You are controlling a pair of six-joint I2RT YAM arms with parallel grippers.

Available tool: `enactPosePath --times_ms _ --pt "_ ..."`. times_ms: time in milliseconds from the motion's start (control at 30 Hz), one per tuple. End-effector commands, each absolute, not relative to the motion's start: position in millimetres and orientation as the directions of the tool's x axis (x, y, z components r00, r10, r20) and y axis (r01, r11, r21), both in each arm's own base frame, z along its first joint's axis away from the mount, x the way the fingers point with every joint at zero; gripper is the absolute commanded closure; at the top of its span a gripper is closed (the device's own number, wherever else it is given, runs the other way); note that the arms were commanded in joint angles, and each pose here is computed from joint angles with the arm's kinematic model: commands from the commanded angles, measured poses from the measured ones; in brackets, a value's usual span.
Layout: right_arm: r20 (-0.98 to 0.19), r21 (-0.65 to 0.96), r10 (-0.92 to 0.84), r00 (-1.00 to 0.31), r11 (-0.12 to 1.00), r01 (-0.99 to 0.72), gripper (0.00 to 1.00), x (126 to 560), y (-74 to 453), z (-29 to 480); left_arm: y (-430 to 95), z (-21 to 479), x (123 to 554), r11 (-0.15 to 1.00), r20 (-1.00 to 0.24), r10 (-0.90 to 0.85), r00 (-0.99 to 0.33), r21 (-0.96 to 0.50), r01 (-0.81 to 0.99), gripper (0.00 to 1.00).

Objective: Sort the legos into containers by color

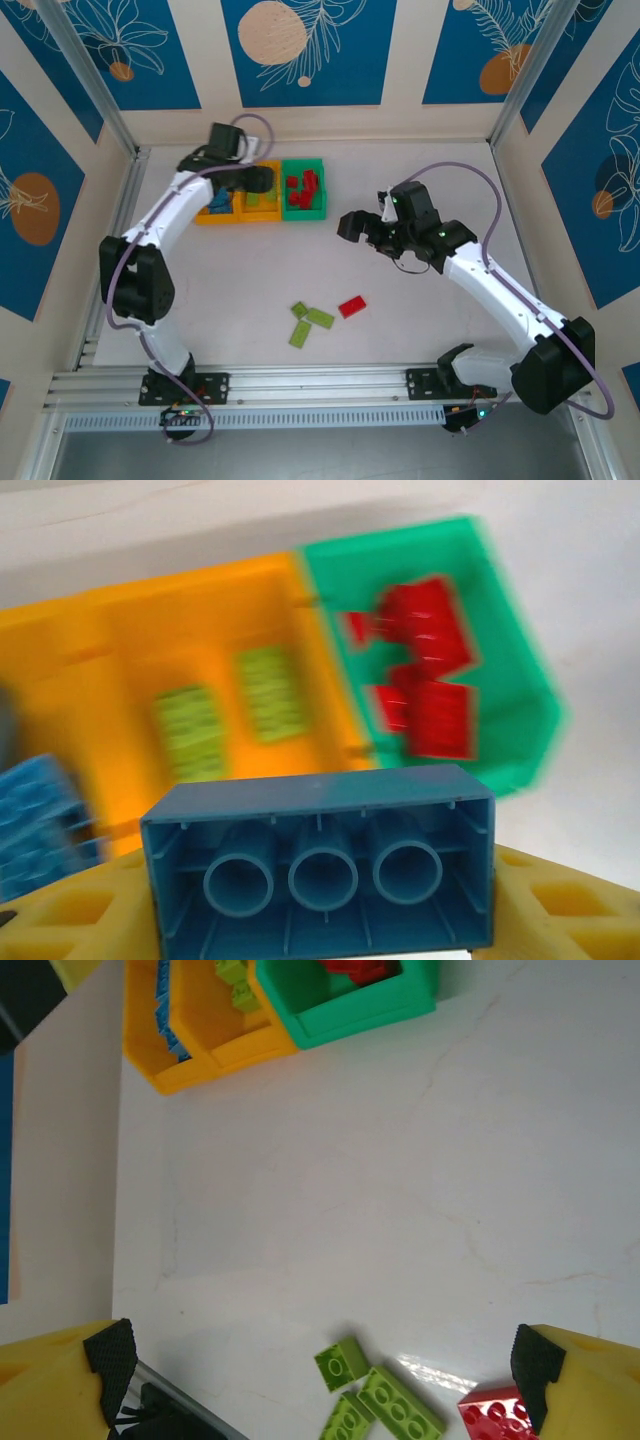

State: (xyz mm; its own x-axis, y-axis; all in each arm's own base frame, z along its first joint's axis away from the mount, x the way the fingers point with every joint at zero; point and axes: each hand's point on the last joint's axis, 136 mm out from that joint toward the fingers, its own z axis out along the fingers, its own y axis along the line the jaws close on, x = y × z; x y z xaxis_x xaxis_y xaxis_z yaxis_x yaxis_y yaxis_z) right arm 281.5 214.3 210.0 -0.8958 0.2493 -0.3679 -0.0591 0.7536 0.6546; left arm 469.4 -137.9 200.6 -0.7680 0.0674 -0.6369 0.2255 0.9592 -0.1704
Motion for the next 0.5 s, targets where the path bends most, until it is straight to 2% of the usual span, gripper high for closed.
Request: enactPosePath --times_ms 0,100,300,467 --pt "-0.363 0.671 0.224 -0.905 0.736 -0.087 0.02 283 225 214 -75 182 472 0.984 -0.564 -0.093 -0.820 -0.178 0.010 0.39" --pt "-0.358 0.674 0.221 -0.907 0.733 -0.088 0.02 285 230 214 -43 164 480 0.986 -0.521 -0.142 -0.842 -0.154 -0.070 0.38" --pt "-0.377 0.669 0.173 -0.910 0.730 -0.138 0.02 290 246 223 -40 152 493 0.985 -0.516 -0.144 -0.844 -0.156 -0.073 0.34" --pt "-0.381 0.656 0.128 -0.916 0.735 -0.170 0.02 291 260 223 -41 156 495 0.987 -0.532 -0.131 -0.836 -0.150 -0.059 0.23"
